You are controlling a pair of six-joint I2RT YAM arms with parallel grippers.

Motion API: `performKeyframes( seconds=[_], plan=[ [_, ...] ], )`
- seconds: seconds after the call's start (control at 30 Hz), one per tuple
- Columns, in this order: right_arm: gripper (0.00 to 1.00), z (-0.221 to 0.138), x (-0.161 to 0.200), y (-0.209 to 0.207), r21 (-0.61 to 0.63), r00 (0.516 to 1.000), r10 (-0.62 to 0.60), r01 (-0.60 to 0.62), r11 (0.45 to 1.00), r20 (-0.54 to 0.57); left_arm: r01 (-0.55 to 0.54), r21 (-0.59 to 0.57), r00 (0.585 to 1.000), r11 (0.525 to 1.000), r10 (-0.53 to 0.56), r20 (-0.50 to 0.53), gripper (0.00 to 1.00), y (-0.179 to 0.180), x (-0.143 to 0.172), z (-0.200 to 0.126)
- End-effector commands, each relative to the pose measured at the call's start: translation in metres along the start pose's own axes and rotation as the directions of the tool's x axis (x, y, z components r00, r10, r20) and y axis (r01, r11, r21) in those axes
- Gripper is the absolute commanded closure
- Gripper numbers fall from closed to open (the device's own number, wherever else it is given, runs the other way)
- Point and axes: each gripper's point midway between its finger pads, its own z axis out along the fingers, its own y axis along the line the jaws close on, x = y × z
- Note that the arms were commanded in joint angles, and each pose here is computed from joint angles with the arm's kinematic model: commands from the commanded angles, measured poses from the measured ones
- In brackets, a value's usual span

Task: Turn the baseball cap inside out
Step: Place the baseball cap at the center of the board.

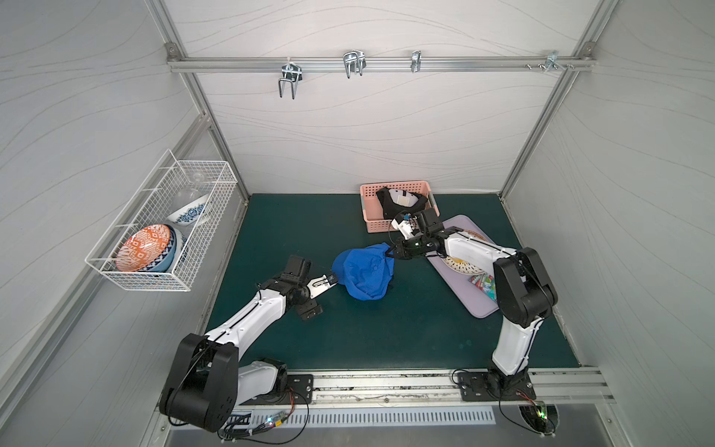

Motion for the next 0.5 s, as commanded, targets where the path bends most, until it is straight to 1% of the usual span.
performKeyframes(
  seconds=[0.0,0.07,0.13,0.17,0.2,0.23,0.27,0.3,0.33,0.4,0.47],
  plan=[
    [1.00,0.001,0.033,-0.006,-0.001,0.986,0.067,-0.068,0.998,-0.151,0.090,-0.013,0.992,0.996,-0.088,0.089,0.00,0.017,-0.025,-0.016],
    [1.00,0.006,0.039,-0.007,-0.005,0.981,0.084,-0.086,0.996,-0.173,0.177,0.047,0.964,0.983,-0.183,0.194,0.02,0.020,-0.053,-0.041],
    [0.99,0.010,0.042,-0.005,-0.004,0.980,0.085,-0.088,0.996,-0.178,0.265,0.132,0.908,0.955,-0.293,0.298,0.05,0.024,-0.083,-0.070],
    [0.94,0.011,0.043,-0.006,0.003,0.981,0.088,-0.089,0.996,-0.173,0.299,0.178,0.875,0.937,-0.344,0.342,0.07,0.025,-0.096,-0.084],
    [0.86,0.011,0.042,-0.007,0.012,0.983,0.088,-0.087,0.996,-0.163,0.319,0.230,0.840,0.920,-0.386,0.381,0.09,0.024,-0.108,-0.096],
    [0.76,0.009,0.041,-0.007,0.020,0.985,0.091,-0.089,0.996,-0.150,0.328,0.273,0.810,0.904,-0.418,0.412,0.11,0.021,-0.120,-0.106],
    [0.66,0.006,0.039,-0.009,0.036,0.987,0.093,-0.089,0.995,-0.134,0.326,0.296,0.789,0.898,-0.431,0.438,0.12,0.019,-0.131,-0.114],
    [0.57,0.003,0.038,-0.010,0.052,0.988,0.092,-0.087,0.995,-0.120,0.309,0.309,0.780,0.900,-0.425,0.459,0.13,0.015,-0.143,-0.121],
    [0.50,-0.002,0.036,-0.009,0.064,0.991,0.085,-0.079,0.995,-0.101,0.285,0.309,0.781,0.907,-0.407,0.475,0.14,0.009,-0.153,-0.126],
    [0.42,-0.013,0.036,-0.012,0.096,0.994,0.083,-0.077,0.992,-0.068,0.258,0.292,0.792,0.921,-0.374,0.482,0.16,-0.001,-0.170,-0.127],
    [0.36,-0.025,0.037,-0.015,0.122,0.996,0.084,-0.080,0.989,-0.029,0.264,0.293,0.800,0.919,-0.379,0.465,0.20,-0.008,-0.183,-0.123]
  ],
)
